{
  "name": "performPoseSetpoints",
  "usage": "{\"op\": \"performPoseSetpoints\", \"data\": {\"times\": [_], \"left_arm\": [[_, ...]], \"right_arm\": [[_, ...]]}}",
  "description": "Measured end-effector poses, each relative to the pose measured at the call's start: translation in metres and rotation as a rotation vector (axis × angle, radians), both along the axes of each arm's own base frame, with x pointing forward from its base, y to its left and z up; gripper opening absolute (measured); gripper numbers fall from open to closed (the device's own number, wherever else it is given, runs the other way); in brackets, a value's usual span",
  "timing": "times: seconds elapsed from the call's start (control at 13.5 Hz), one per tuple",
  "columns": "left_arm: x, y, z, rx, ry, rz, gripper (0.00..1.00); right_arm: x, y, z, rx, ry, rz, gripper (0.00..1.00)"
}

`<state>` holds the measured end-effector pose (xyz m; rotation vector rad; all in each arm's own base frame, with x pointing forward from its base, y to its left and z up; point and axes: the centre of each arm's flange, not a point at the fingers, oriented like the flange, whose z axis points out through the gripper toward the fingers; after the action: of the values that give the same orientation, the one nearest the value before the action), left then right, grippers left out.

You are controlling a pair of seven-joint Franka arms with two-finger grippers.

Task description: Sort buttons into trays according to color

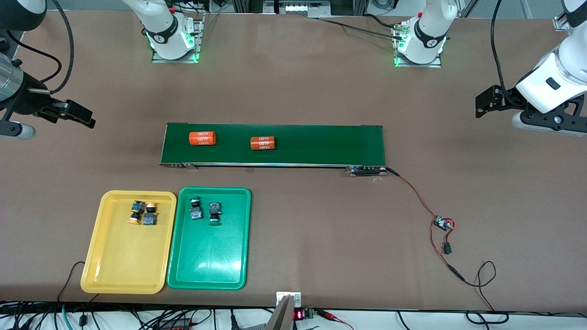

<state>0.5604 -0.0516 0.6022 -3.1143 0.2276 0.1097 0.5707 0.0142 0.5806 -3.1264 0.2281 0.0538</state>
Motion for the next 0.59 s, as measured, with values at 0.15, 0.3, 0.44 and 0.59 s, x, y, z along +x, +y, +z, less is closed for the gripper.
{"op": "performPoseSetpoints", "data": {"times": [0.15,0.3,0.44,0.59], "left_arm": [[0.0,0.0,0.0,0.0,0.0,0.0,1.0],[0.0001,0.0,-0.0001,0.0,0.0,0.0,1.0],[0.0002,-0.0011,-0.0006,0.0,0.001,-0.001,1.0],[-0.0002,-0.0079,0.0008,0.0,-0.004,0.005,1.0]], "right_arm": [[0.0,-0.0001,0.0,0.0,0.0,0.0,1.0],[0.0,-0.0001,0.0,0.0,0.0,0.0,1.0],[0.0,-0.0001,0.0,0.0,0.0,0.0,1.0],[0.0,-0.0001,0.0,0.0,0.0,0.0,1.0]]}}
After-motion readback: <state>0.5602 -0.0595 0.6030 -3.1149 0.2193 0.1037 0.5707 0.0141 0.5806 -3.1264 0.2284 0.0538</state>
